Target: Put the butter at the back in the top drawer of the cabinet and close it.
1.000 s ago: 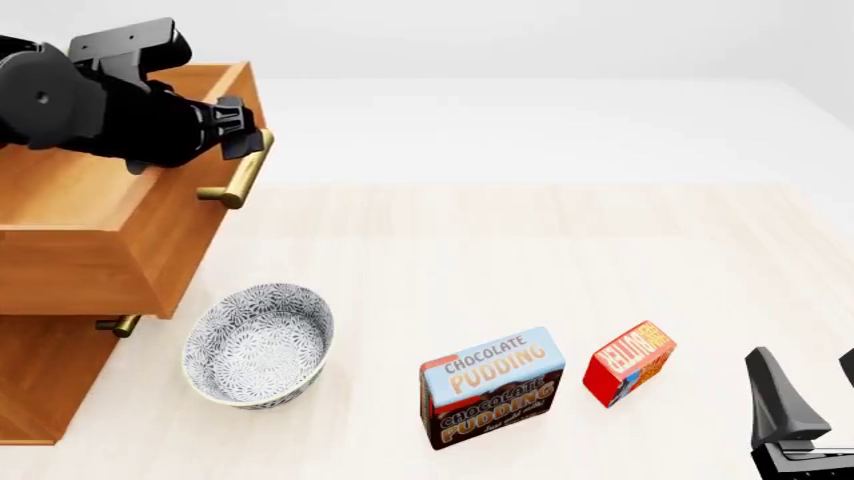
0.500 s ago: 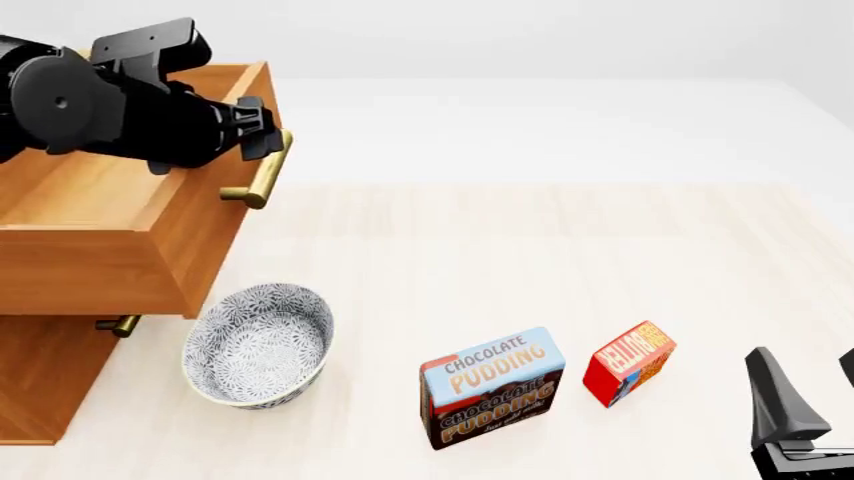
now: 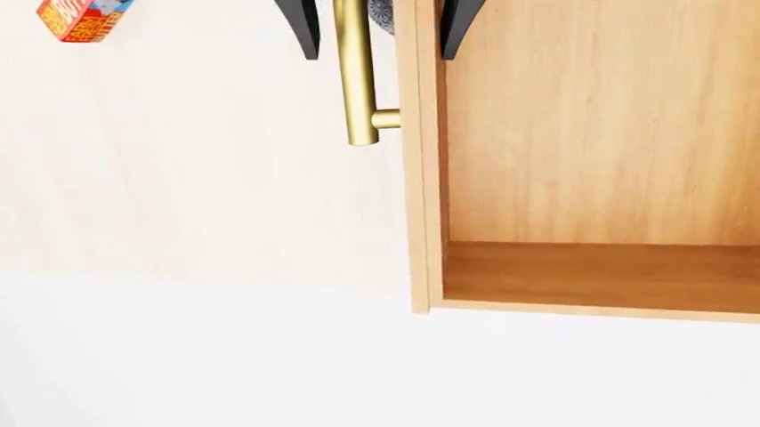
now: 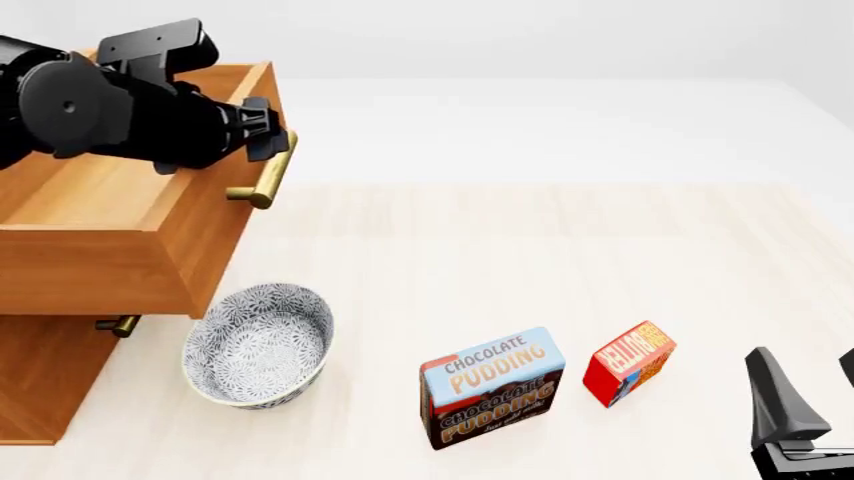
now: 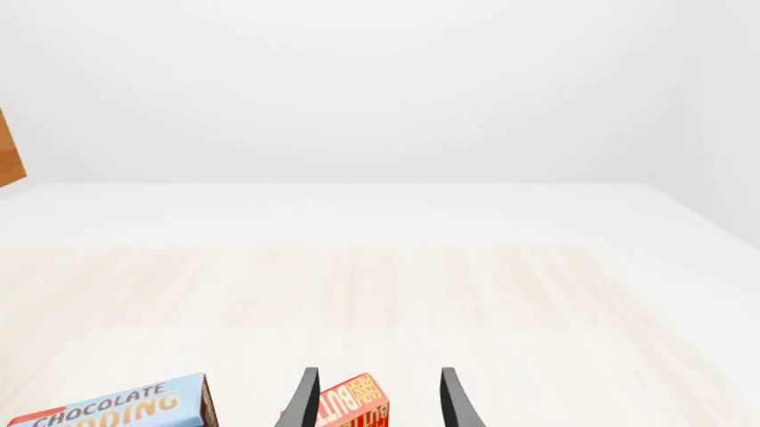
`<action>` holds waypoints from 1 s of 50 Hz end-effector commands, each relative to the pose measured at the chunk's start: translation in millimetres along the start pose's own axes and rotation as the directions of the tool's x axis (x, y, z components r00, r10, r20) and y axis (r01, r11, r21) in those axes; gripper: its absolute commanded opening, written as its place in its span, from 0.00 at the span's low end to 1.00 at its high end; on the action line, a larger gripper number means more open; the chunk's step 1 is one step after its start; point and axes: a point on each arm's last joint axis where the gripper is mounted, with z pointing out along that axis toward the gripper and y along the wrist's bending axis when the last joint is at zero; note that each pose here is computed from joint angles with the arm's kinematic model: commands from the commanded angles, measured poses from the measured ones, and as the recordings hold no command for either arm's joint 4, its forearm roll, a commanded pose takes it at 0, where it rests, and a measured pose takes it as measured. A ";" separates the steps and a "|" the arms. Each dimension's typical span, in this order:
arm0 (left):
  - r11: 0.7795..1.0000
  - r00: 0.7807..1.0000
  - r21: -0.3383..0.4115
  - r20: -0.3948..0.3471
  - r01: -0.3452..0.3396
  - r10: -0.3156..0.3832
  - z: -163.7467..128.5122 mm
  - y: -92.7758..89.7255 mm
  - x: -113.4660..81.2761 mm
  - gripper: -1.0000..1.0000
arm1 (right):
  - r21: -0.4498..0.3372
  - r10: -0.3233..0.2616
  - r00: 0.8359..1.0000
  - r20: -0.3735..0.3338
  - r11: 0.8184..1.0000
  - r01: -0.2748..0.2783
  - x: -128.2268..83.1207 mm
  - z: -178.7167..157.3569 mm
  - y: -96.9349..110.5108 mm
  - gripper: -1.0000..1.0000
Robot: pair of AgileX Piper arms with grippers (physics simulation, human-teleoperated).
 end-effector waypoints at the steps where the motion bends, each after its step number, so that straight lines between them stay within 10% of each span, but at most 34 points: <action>1: 0.996 0.993 0.086 -0.120 -0.009 0.020 27.2 -27.5 23.2 1.00 | 0.000 0.000 1.000 0.000 1.000 0.000 0.0 0.0 0.0 1.00; 50: 0.977 0.985 0.124 0.026 -0.174 0.172 -56.2 -40.6 -46.2 1.00 | 0.000 0.000 1.000 0.000 1.000 0.000 0.0 0.0 0.0 1.00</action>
